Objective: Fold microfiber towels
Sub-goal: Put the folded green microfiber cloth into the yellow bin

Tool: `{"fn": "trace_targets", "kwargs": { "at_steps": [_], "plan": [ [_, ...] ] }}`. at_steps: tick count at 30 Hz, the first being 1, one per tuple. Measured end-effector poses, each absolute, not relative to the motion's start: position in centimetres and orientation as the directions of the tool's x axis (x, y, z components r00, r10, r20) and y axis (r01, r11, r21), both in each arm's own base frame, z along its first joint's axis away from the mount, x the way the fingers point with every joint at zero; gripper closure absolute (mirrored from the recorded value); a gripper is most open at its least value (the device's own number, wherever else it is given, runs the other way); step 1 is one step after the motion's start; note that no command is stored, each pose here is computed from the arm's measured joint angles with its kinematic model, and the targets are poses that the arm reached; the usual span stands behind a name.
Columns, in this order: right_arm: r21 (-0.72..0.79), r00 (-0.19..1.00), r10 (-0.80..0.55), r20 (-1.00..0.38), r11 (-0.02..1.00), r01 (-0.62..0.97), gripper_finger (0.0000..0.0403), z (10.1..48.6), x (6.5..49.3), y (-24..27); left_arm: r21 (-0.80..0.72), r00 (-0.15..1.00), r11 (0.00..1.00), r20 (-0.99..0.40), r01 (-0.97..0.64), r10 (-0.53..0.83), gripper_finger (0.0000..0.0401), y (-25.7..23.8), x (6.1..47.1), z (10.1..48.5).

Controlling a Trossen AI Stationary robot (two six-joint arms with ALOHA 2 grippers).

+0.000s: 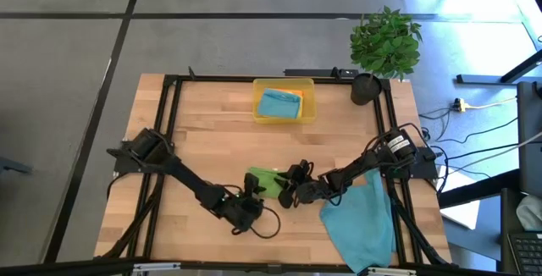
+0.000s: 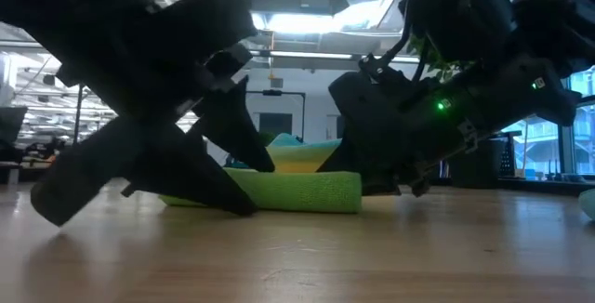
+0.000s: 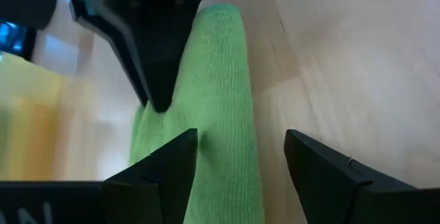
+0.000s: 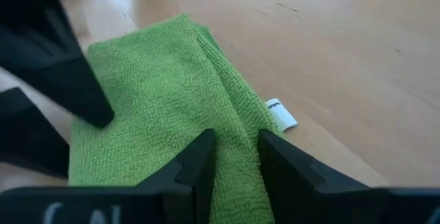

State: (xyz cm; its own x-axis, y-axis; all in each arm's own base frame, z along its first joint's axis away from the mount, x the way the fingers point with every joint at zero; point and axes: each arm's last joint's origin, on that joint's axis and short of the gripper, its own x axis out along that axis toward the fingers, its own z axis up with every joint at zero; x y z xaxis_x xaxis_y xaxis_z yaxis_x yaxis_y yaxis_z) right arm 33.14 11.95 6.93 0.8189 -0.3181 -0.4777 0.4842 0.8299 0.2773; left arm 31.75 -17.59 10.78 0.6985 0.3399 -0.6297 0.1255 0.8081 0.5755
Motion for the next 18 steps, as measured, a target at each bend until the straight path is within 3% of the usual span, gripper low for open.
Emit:
{"fn": "trace_targets", "kwargs": {
  "at_steps": [12, 18],
  "plan": [
    [0.317, 0.82, -0.291, -0.493, 0.818, 0.48, 0.0287, 6.9, 33.4, 11.6, 0.698, 0.649, 0.713, -0.572, 0.064, 0.502, 0.0191, -17.2, 33.1, 9.8],
    [0.319, 0.82, -0.288, -0.495, 0.817, 0.48, 0.0287, 6.9, 33.3, 11.6, 0.701, 0.626, 0.709, -0.587, 0.076, 0.514, 0.0214, -16.5, 33.2, 9.7]
  ]
}}
